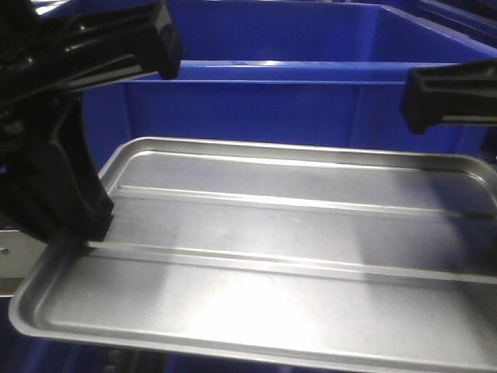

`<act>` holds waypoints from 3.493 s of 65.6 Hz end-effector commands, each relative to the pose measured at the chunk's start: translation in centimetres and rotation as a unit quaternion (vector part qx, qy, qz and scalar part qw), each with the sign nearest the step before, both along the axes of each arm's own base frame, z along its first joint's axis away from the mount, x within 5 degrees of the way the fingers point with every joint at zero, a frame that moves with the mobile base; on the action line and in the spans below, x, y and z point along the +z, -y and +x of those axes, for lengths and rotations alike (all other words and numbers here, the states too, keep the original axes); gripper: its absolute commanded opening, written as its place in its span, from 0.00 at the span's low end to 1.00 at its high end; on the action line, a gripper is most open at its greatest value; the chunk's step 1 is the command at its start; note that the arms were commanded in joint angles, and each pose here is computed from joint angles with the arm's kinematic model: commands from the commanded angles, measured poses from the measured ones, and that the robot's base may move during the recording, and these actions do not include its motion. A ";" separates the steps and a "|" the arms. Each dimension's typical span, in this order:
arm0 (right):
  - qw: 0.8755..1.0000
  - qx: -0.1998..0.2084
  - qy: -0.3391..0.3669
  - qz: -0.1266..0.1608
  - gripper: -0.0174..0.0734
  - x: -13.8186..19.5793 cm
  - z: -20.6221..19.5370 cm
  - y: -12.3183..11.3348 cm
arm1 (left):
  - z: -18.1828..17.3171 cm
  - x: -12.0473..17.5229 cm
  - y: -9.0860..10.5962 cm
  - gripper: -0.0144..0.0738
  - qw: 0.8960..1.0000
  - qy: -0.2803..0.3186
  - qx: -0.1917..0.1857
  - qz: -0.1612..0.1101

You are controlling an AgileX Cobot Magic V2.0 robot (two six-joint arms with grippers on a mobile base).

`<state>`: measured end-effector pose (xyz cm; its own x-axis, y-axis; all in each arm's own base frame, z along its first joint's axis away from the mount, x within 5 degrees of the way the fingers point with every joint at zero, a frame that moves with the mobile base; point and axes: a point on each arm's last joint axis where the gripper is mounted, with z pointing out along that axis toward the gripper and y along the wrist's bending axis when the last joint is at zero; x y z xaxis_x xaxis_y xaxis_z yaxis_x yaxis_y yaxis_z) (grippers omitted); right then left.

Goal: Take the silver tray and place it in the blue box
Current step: 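Carry the tray in both grippers up to the blue crate, then lower the held tray down into the blue crate with both grippers, then open both grippers to release the tray inside the crate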

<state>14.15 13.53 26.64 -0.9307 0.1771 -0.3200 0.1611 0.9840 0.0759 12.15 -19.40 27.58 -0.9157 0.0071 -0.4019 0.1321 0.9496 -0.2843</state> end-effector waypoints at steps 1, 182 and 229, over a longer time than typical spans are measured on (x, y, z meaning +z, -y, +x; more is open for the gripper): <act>0.996 -0.020 -0.003 -0.084 0.25 0.9 -0.2 2.0 | 0.3 1.0 -1.3 0.05 0.999 0.022 0.014 0.037; 0.892 0.084 0.440 0.063 0.73 9.8 19.2 -0.5 | 18.4 8.5 -1.1 0.46 0.926 0.376 0.016 -0.026; 0.832 0.145 0.534 0.036 0.25 15.0 14.2 1.6 | 13.9 13.1 -3.9 0.06 0.900 0.433 0.022 -0.051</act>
